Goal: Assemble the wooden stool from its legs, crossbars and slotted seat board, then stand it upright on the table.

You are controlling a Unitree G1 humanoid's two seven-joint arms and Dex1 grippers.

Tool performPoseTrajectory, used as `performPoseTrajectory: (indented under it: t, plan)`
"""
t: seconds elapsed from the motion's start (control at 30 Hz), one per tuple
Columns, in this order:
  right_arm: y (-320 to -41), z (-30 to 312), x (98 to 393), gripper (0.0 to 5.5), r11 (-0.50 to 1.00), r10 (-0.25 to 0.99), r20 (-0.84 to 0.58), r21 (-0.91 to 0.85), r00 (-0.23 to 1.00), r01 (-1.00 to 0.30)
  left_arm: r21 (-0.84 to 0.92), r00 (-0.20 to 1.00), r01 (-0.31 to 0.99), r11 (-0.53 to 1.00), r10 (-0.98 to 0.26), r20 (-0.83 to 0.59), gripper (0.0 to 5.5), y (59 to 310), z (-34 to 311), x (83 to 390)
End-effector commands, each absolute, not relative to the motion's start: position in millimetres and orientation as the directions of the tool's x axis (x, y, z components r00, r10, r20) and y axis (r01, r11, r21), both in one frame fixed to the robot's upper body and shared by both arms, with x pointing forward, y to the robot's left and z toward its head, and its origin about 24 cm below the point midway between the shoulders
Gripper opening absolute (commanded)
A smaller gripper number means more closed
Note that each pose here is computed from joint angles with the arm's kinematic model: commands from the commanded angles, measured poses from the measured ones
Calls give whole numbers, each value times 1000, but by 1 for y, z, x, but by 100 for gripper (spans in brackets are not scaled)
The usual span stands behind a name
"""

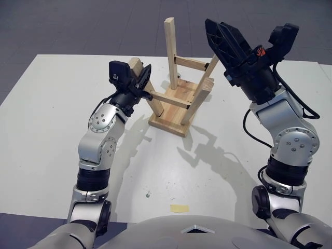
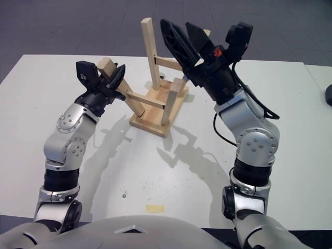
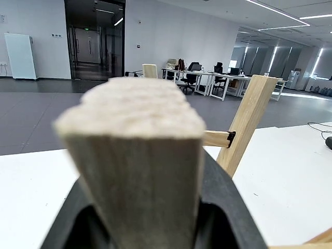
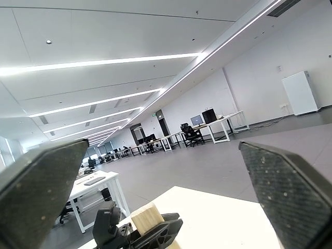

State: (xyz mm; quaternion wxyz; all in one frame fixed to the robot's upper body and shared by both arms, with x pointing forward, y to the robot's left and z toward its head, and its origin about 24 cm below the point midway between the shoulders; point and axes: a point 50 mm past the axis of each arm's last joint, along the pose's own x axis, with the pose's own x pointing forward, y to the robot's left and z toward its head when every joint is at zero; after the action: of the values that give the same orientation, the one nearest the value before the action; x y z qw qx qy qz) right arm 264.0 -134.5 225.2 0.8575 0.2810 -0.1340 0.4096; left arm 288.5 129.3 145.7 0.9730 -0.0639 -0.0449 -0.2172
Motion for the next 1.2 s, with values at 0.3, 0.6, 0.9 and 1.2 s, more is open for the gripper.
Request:
performPoseTrajectory:
  t: [0.3,0.6,0.9,1.2]
  plan:
    - [-134,222,265,540,517,619,460,373,637,-771,-96,870,476,874,-451,200,336,130,178,291]
    - [-131,223,266,540,505,626,470,363,622,-783,-13,795,497,868,-449,407,501,141,257,301]
    - [-128,236,264,540,476,618,518,353,592,-805,52,785,535,843,-519,338,538,145,262,335]
    - [-128,215,266,540,504,615,451,406,647,-762,12,766,643,766,-643,19,538,118,165,325]
